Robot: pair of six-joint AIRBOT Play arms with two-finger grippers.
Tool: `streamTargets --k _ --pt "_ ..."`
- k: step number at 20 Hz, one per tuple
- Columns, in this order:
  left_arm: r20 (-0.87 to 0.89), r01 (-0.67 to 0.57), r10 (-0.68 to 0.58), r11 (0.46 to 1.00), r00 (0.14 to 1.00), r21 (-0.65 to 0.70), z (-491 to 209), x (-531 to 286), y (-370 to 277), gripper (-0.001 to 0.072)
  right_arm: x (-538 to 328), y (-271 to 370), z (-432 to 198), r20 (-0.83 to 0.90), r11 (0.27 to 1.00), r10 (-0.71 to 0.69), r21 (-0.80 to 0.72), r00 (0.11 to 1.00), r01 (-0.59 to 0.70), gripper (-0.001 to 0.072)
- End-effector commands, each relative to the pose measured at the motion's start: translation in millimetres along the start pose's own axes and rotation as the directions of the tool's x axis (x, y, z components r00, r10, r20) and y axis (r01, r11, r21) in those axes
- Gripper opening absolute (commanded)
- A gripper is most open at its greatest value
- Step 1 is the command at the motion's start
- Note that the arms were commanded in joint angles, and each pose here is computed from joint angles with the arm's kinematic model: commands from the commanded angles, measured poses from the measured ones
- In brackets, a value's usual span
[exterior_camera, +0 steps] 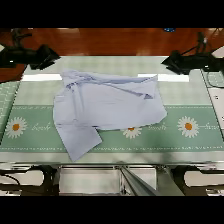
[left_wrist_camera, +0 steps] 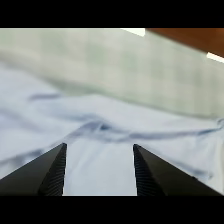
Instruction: Fold the shirts.
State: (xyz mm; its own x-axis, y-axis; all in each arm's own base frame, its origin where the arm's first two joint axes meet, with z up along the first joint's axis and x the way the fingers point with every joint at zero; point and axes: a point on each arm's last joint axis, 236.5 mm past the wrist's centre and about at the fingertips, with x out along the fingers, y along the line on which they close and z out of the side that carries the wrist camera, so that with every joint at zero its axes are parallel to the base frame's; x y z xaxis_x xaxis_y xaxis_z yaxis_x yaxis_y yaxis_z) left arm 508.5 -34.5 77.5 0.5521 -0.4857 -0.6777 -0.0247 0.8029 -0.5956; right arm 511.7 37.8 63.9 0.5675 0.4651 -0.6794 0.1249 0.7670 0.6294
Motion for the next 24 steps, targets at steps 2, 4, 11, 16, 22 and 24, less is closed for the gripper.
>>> streamTargets --k 2,4,11,16,22,24 --pt "-0.258 -0.046 0.035 0.998 0.965 -0.038 -65 -75 74 0.0508 -106 -83 9 -0.001 0.974 -0.224 0.016 0.975 0.224 0.0403" --pt "-0.266 -0.076 0.03 0.983 0.963 -0.165 -101 -90 102 0.0508 -150 -139 -8 0.039 0.91 -0.412 0.064 0.91 0.409 0.0404" --pt "-0.362 -0.122 -0.062 0.877 0.93 -0.464 -256 -56 135 0.0508 -109 -170 -157 -0.05 0.917 -0.249 0.31 0.967 0.252 0.0404" --pt "-0.387 -0.152 -0.044 0.874 0.921 -0.461 -271 -37 131 0.0507 -96 -161 -186 -0.12 0.931 -0.176 0.301 0.977 0.205 0.0404" --pt "-0.48 -0.188 -0.025 0.901 0.877 -0.39 -290 2 109 0.0298 -96 -160 -188 -0.132 0.935 -0.17 0.292 0.977 0.202 0.0404" --pt "-0.464 -0.191 -0.014 0.901 0.886 -0.391 -286 6 110 0.0016 -96 -156 -194 -0.155 0.938 -0.155 0.288 0.976 0.195 0.0404"
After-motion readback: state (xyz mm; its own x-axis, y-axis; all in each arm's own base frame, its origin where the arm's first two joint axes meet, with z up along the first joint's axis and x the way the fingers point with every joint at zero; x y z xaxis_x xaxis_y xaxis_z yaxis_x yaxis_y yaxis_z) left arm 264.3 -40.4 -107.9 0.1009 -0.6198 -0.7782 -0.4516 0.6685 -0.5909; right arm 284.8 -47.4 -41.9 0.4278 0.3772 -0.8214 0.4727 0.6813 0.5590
